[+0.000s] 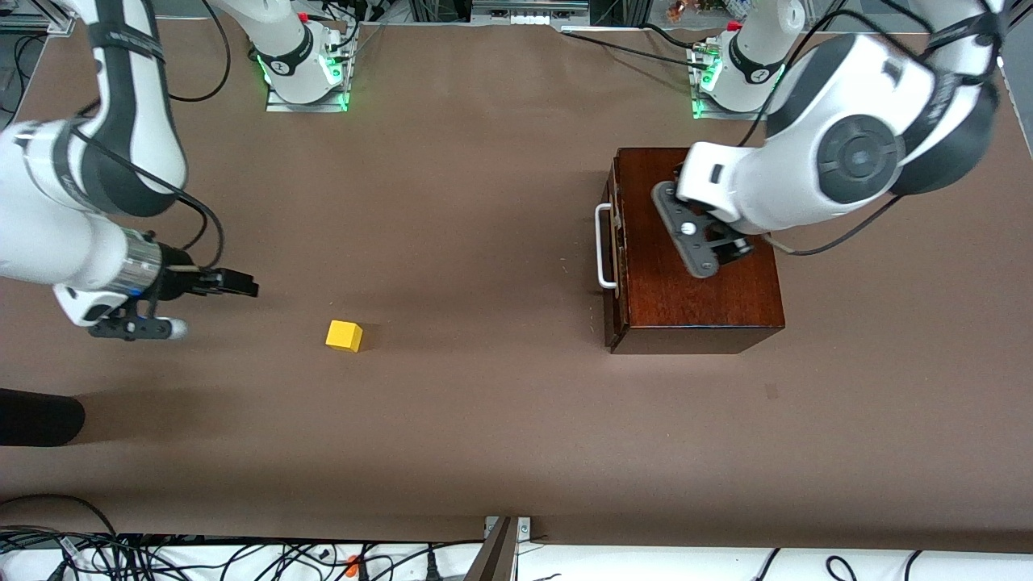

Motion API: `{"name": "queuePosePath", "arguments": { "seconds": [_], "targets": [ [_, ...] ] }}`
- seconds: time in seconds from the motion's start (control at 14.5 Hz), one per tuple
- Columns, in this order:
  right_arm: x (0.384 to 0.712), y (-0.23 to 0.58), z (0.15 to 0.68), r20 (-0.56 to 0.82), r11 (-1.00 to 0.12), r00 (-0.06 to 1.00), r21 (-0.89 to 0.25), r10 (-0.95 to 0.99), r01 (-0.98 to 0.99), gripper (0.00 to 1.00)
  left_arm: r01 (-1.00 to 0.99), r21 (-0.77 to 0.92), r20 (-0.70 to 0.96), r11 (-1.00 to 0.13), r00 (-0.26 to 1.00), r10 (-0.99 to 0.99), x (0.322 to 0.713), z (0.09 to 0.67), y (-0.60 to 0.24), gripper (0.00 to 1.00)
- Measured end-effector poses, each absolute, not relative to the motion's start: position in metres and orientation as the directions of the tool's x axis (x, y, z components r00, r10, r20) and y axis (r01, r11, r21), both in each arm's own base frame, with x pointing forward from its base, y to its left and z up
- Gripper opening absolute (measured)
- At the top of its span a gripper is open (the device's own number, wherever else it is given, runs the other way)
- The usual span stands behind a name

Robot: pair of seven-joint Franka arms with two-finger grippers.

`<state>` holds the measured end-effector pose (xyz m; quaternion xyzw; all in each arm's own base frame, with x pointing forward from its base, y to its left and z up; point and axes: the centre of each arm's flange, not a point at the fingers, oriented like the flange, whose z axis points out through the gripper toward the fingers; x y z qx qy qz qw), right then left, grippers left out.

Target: Open drawer, take yellow block, close drawer

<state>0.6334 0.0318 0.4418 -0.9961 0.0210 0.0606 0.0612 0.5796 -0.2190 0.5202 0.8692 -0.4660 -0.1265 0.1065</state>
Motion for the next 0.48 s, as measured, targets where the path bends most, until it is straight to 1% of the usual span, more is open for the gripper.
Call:
{"name": "queuePosePath", "arguments": {
  "seconds": [0.28,0.41,0.48],
  "targets": [
    [0.611,0.015,0.488,-0.127,-0.999,0.992,-0.043,-0.006,-0.012,1.00,-0.753,0.164,-0.179,-0.637,0.612,-0.770,0.574,0.561,-0.180,1.00],
    [0.603,0.008,0.507,-0.115,-1.000,0.993,-0.007,0.003,0.002,1.00,-0.697,0.109,-0.183,-0.708,0.686,-0.704,0.571,0.580,-0.154,1.00],
    [0.599,0.005,0.515,-0.113,-1.000,0.994,0.006,0.003,0.004,1.00,-0.643,0.082,-0.180,-0.762,0.742,-0.646,0.571,0.587,-0.138,1.00]
  ]
}}
